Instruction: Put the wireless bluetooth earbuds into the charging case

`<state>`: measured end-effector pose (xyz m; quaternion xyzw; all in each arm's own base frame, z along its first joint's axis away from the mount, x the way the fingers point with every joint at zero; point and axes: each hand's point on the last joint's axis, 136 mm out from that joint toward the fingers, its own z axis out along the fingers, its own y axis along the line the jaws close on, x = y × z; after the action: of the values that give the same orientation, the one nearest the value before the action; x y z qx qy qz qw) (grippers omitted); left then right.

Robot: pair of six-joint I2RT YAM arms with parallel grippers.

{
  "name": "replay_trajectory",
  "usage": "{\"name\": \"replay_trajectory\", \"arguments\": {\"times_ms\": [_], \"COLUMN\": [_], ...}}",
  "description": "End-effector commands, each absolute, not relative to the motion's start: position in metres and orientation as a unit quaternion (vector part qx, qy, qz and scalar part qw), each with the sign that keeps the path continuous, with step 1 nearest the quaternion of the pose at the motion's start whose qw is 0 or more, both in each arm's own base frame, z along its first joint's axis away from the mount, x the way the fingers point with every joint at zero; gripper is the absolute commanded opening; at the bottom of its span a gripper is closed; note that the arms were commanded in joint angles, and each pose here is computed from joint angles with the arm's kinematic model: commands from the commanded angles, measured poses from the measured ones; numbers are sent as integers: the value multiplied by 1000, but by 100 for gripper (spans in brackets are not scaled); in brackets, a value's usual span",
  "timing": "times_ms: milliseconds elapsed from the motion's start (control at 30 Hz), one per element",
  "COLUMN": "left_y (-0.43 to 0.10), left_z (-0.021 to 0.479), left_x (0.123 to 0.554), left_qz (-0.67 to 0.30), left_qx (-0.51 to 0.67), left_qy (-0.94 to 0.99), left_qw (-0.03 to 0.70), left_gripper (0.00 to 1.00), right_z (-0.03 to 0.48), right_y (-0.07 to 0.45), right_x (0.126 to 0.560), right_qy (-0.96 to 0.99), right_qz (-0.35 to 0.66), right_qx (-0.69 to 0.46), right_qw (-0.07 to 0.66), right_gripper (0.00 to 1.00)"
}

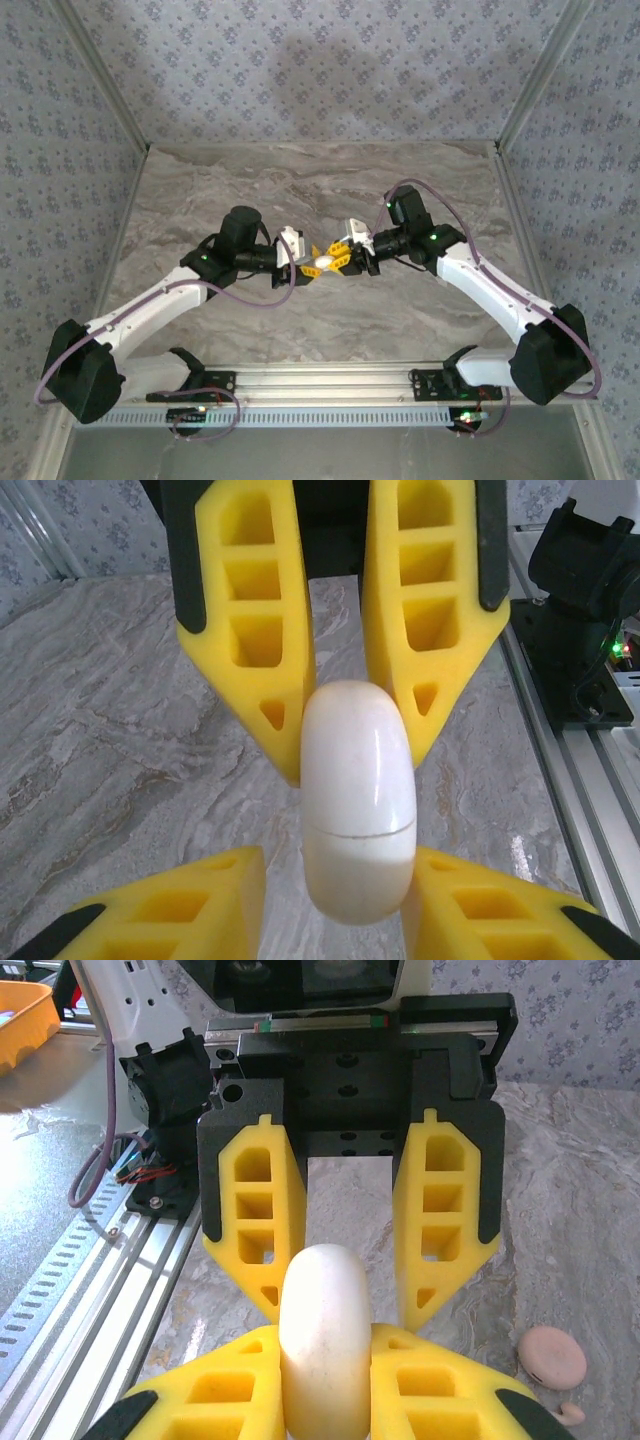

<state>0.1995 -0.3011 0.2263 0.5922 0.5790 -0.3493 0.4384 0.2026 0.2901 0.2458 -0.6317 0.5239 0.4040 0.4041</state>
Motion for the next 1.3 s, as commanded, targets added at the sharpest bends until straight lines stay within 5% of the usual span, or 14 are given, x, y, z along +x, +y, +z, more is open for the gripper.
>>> {"name": "replay_trajectory", "arguments": {"times_ms": [0,567,900,1033,1267], "left_y": [-302,-299,-299,-299,-299], "left_z": [239,226,228,228,225], "left_x": [195,195,194,193,191], "left_qz": [-361,-347,-344,-344,-347], "left_qx": [594,600,602,602,603], "left_qy": [562,577,574,573,575], "left_qw": [449,433,437,437,432], "left_gripper": [38,37,22,21,19], "right_z": [246,247,247,245,247], "right_y": [294,301,301,301,297], "right_x": [203,205,205,211,233], "right_qy": [527,540,543,556,589], "right_qz": [407,385,382,372,340], "right_qx": [-631,-638,-639,-631,-605], "right_qw": [397,391,389,393,414], "right_gripper": [20,20,20,36,40]}}
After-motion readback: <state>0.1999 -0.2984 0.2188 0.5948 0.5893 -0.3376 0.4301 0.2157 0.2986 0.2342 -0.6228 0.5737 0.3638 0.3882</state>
